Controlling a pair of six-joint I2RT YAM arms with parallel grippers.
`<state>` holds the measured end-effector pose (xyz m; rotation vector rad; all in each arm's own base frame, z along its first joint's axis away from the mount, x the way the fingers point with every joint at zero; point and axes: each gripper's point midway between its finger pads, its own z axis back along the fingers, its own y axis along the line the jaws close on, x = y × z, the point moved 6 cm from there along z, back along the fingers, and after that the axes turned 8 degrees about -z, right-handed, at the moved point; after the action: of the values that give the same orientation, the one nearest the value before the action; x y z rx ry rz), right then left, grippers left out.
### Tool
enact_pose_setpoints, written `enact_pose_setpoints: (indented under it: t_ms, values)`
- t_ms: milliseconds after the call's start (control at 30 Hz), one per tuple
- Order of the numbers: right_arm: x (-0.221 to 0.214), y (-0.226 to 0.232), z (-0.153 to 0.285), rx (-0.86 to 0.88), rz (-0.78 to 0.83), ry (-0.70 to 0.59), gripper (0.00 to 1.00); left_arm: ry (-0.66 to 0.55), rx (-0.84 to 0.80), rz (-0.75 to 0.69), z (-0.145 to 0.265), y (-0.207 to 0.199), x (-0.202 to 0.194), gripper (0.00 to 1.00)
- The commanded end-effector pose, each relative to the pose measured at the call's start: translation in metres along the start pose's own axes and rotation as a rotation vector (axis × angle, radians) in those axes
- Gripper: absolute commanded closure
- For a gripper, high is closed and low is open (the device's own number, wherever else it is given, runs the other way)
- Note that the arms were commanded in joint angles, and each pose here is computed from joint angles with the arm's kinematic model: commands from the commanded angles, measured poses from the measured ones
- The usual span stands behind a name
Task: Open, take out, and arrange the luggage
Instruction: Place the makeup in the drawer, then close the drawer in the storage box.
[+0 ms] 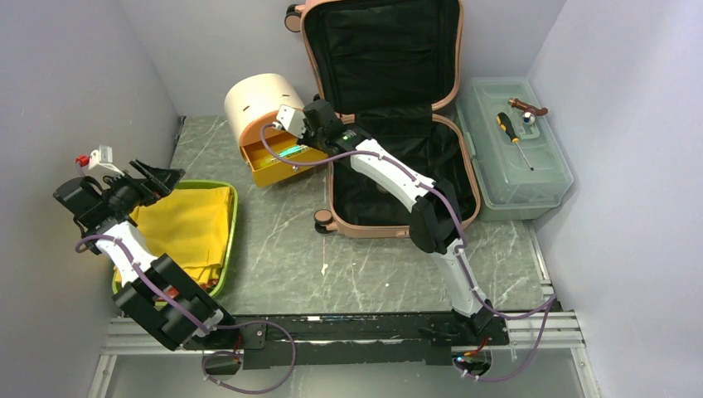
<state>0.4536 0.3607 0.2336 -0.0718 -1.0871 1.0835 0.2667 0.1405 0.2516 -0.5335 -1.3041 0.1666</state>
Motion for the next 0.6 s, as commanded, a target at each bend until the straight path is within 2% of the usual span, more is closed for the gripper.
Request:
enact_pose_setpoints:
  t_ms: [0,267,567]
  values:
    - [0.000,-0.001,0.001,-0.008,-0.011,0.022,0.91,-0.014,-0.027,-0.025,0.002,-0.003,0.004,0.01]
    - [0.003,0.021,0.002,0.154,-0.046,-0.024,0.91,-0.014,-0.025,-0.027,0.002,-0.003,0.004,0.01]
    - [0.013,0.028,-0.004,0.233,-0.137,-0.106,0.91,-0.016,-0.025,-0.031,0.002,-0.004,0.005,0.01]
